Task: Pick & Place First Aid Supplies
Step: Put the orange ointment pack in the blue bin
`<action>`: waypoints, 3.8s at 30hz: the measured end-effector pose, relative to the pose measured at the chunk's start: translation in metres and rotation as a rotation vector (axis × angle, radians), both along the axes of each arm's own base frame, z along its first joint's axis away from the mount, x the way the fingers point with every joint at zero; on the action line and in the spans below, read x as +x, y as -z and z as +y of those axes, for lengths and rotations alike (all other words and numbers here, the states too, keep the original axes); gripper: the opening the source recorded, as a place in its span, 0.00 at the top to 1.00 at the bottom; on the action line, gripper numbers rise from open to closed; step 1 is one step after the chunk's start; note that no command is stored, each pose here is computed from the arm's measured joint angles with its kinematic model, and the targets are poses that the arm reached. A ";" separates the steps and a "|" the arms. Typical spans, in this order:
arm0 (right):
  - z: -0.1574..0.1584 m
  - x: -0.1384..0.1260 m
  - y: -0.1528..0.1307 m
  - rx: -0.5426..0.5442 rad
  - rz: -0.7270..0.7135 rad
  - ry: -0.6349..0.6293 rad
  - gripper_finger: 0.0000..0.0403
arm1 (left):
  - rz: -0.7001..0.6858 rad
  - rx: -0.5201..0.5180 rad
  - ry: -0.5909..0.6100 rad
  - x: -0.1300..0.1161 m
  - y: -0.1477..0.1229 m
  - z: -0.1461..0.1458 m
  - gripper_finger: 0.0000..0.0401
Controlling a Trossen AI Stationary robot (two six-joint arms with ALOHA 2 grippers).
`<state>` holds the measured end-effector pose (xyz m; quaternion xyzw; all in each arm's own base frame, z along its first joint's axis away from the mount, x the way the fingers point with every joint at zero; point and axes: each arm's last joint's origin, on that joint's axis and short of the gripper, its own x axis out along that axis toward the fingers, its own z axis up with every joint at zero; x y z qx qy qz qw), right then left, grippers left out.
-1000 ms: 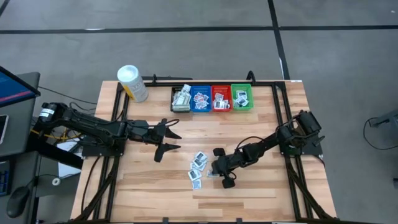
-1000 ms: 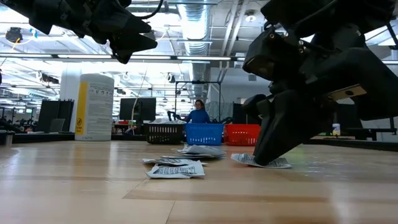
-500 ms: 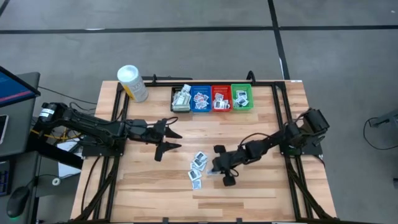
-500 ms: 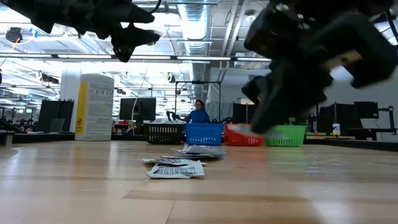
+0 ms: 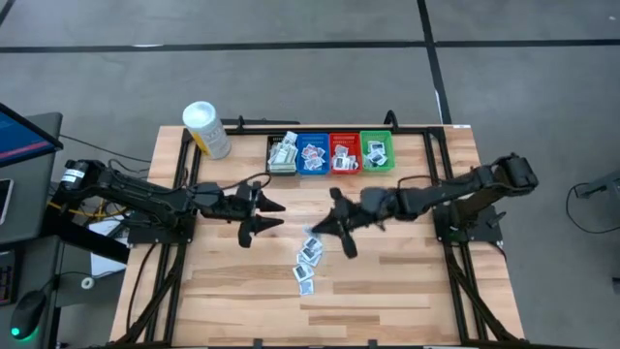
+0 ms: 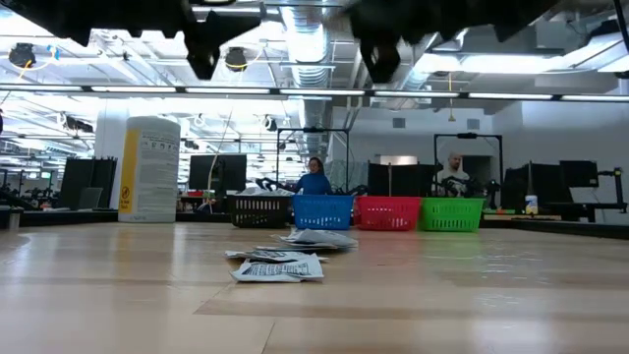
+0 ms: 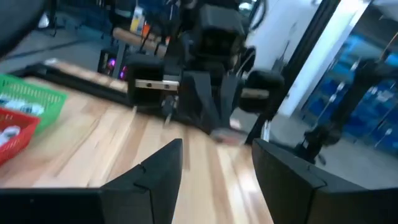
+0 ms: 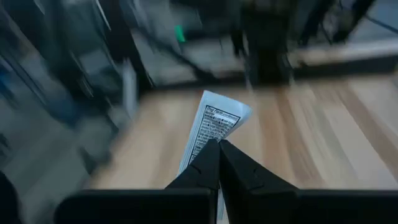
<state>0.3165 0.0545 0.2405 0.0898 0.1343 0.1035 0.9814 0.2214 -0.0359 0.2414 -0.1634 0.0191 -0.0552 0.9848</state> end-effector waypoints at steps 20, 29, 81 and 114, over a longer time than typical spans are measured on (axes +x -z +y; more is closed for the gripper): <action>-0.030 -0.006 -0.058 1.002 -0.132 -0.191 1.00 | -0.305 0.561 -0.063 -0.002 -0.025 0.000 0.51; -0.027 0.003 -0.043 1.021 -0.063 -0.172 1.00 | -0.347 0.592 -0.031 0.013 -0.040 0.001 0.51; -0.036 0.007 -0.039 0.883 -0.109 -0.114 0.83 | -0.371 0.581 0.197 0.068 -0.047 0.013 0.99; -0.121 -0.022 0.041 0.263 0.494 0.363 0.54 | -0.200 0.495 -0.143 0.058 -0.042 0.118 0.98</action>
